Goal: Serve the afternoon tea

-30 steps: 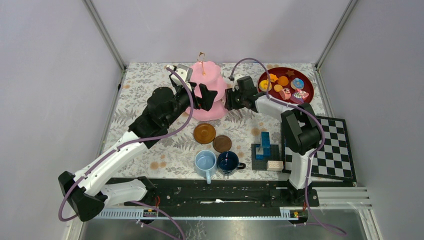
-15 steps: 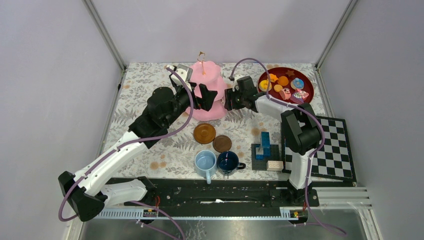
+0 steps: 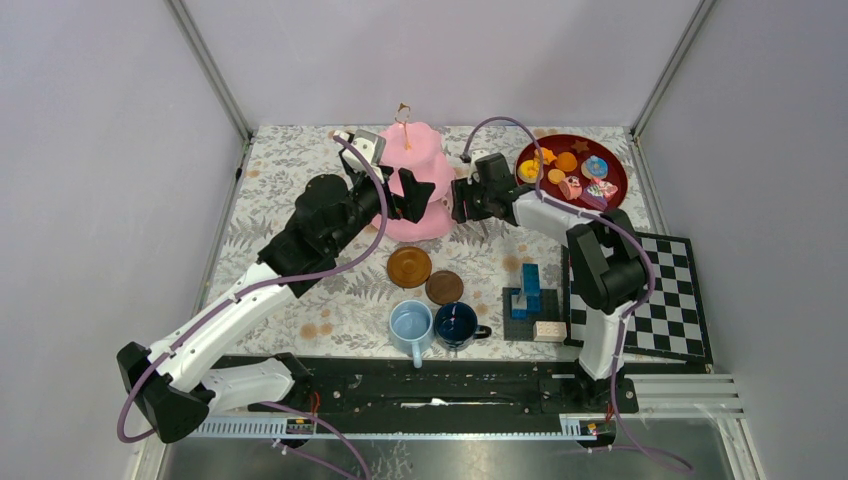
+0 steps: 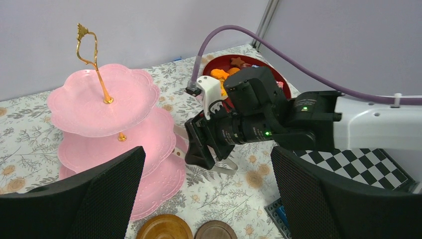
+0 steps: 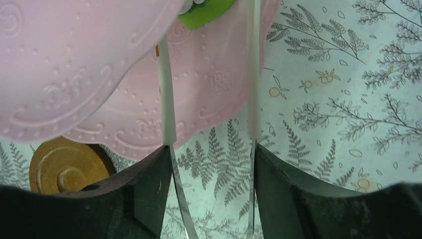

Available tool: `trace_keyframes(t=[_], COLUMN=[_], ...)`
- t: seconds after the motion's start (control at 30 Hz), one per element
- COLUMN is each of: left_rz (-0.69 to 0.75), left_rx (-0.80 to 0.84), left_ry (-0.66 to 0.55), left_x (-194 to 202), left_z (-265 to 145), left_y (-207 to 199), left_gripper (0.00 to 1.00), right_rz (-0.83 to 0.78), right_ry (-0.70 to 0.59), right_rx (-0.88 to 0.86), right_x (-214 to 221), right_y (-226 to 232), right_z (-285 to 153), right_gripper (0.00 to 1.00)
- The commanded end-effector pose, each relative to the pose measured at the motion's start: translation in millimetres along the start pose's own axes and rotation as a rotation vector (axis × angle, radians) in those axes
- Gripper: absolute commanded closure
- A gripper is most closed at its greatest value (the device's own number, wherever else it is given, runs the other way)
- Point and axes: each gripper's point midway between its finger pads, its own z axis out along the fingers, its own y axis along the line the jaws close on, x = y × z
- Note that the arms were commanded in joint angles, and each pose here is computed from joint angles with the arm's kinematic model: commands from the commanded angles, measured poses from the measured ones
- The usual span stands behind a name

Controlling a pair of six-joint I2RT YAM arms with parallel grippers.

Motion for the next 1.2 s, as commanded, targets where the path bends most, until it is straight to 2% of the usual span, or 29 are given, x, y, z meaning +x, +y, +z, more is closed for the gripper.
trace_keyframes(t=[0.0,0.4,0.63,0.9,1.17], left_rz=[-0.019,-0.022,-0.028,-0.032,-0.042], left_rx=[0.023,0.029,0.037,0.045,0.071], left_ry=[-0.053,-0.051,-0.050,-0.058,-0.090], left_x=[-14.7,-14.4,-15.3,-18.2,-32.6], left_z=[-1.2,-1.0,-1.0,-3.6,-13.2], left_y=[-5.0,-6.0,-7.8,-9.4,-15.6], left_gripper=[0.01,0.01,0.01,0.01,0.01], right_rz=[-0.013,-0.025,-0.055,0.144,0.248], right_ry=[-0.086,-0.030,-0.015,-0.056,0.053], right_rx=[0.004,0.101,0.292,0.500,0.669], right_x=[-24.1,24.7,43.8,13.2,15.0], right_y=[10.1,-10.4,-47.9,-118.6,-175.2], right_z=[-35.3,-81.2,-123.3,-187.4,-216.5], right_gripper=[0.36,0.38,0.38,0.40,0.40])
